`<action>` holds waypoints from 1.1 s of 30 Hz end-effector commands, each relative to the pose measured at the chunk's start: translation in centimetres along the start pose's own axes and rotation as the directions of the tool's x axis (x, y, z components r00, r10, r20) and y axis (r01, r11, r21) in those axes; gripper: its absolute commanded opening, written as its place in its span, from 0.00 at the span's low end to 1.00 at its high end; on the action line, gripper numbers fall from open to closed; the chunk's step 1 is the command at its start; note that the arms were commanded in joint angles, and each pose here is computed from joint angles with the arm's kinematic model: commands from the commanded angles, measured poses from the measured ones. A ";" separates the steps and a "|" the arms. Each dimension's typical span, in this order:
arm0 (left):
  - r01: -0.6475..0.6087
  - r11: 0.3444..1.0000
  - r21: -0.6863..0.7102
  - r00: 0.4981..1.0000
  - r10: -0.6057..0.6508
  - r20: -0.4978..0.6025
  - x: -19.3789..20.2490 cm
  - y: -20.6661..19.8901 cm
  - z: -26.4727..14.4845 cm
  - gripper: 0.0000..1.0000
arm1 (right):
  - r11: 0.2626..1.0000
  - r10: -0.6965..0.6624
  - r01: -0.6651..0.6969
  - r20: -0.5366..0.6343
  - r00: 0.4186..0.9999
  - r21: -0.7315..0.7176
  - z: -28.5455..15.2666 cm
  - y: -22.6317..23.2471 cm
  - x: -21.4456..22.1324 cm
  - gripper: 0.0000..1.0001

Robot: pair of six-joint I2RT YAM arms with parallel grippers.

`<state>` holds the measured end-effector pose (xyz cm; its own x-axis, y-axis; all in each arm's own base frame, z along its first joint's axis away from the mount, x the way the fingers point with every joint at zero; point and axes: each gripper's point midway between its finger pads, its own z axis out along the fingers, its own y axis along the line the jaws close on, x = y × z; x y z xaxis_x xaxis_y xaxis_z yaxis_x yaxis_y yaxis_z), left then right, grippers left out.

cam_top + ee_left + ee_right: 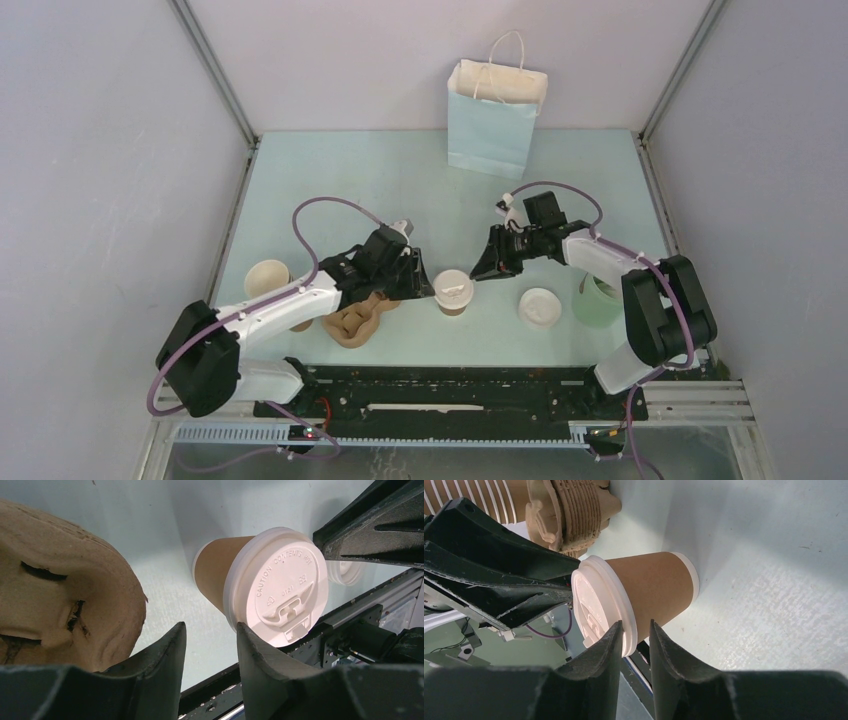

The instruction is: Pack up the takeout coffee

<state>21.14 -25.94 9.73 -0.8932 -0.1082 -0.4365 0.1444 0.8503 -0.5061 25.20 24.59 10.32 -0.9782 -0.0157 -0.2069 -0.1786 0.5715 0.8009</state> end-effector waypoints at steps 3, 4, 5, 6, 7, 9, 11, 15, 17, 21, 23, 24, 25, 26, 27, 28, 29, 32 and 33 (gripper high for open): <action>-0.017 1.000 -0.010 1.000 0.017 0.024 -0.9 -0.3 0.2 0.47 | 0.999 -0.041 0.041 -0.003 0.999 -0.002 -0.1 0.6 0.6 0.37; -0.018 1.000 -0.011 1.000 0.018 0.022 -0.9 -0.3 0.2 0.47 | 0.999 -0.042 0.042 -0.006 0.999 -0.003 -0.1 0.7 0.8 0.37; -0.020 1.000 -0.011 1.000 0.020 0.020 -0.9 -0.3 0.2 0.47 | 0.999 -0.042 0.042 -0.009 0.999 -0.003 -0.1 0.7 0.9 0.37; -0.019 1.000 -0.011 1.000 0.019 0.021 -0.9 -0.3 0.2 0.47 | 0.999 -0.042 0.042 -0.014 0.999 -0.003 0.0 0.6 1.1 0.37; -0.020 1.000 -0.010 1.000 0.020 0.021 -0.9 -0.4 0.2 0.47 | 0.999 -0.043 0.043 -0.014 0.999 -0.003 0.0 0.6 1.2 0.37; -0.020 1.000 -0.011 1.000 0.021 0.022 -0.9 -0.4 0.2 0.47 | 0.999 -0.040 0.040 -0.019 0.999 0.007 0.2 0.3 1.5 0.35; -0.021 1.000 -0.015 1.000 0.021 0.020 -0.9 -0.3 0.3 0.47 | 0.999 -0.034 0.034 -0.024 0.999 0.021 0.5 -0.3 1.7 0.33; -0.024 0.999 -0.023 1.000 0.024 0.006 -0.5 -0.3 0.7 0.47 | 0.999 -0.016 0.017 -0.020 1.000 0.046 1.0 -1.6 2.1 0.30; -0.027 0.999 -0.030 1.000 0.027 -0.003 -0.2 -0.1 0.9 0.47 | 0.997 -0.013 0.014 -0.005 1.000 0.071 1.2 -2.4 2.3 0.30; -0.033 0.998 -0.048 0.999 0.033 -0.014 0.3 0.2 1.2 0.46 | 0.989 -0.008 0.006 0.009 1.000 0.144 1.6 -4.6 3.0 0.29; -0.039 0.997 -0.065 0.999 0.038 -0.022 0.7 0.6 1.3 0.46 | 0.985 -0.006 0.004 0.016 1.000 0.170 1.8 -5.5 3.3 0.29; -0.043 0.996 -0.079 0.999 0.041 -0.023 0.9 0.9 1.4 0.46 | 0.983 -0.006 0.003 0.016 1.000 0.182 1.9 -5.9 3.7 0.29; -0.051 0.995 -0.088 0.998 0.048 -0.029 1.2 1.0 1.4 0.46 | 0.981 -0.008 0.004 0.020 1.000 0.195 2.0 -6.3 3.8 0.29; -0.058 0.994 -0.093 0.998 0.054 -0.039 1.6 1.1 1.4 0.46 | 0.979 -0.009 0.004 0.022 1.000 0.206 2.1 -6.7 4.0 0.29; -0.064 0.991 -0.121 0.998 0.061 -0.031 1.6 1.6 1.5 0.46 | 0.976 -0.009 0.003 0.027 1.000 0.216 2.2 -7.0 4.1 0.29; -0.071 0.988 -0.136 0.997 0.067 -0.034 1.8 1.9 1.5 0.45 | 0.974 -0.002 -0.005 0.032 0.999 0.228 2.3 -7.4 4.3 0.29; -0.075 0.987 -0.145 0.997 0.070 -0.033 1.9 2.1 1.5 0.45 | 0.972 -0.002 -0.008 0.039 0.999 0.235 2.3 -7.6 4.3 0.29; -0.076 0.985 -0.152 0.997 0.072 -0.032 2.1 2.3 1.4 0.45 | 0.969 -0.005 -0.008 0.052 0.999 0.247 2.4 -8.0 4.2 0.28; -0.077 0.985 -0.154 0.997 0.074 -0.031 2.1 2.4 1.4 0.45 | 0.969 -0.012 -0.002 0.057 0.998 0.247 2.4 -7.9 4.1 0.29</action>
<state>21.27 -26.35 9.51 -0.8754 -0.0930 -0.4744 0.1574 0.8730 -0.4616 24.75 24.57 9.00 -0.9489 0.0367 -0.3133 -0.2421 0.5523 0.7978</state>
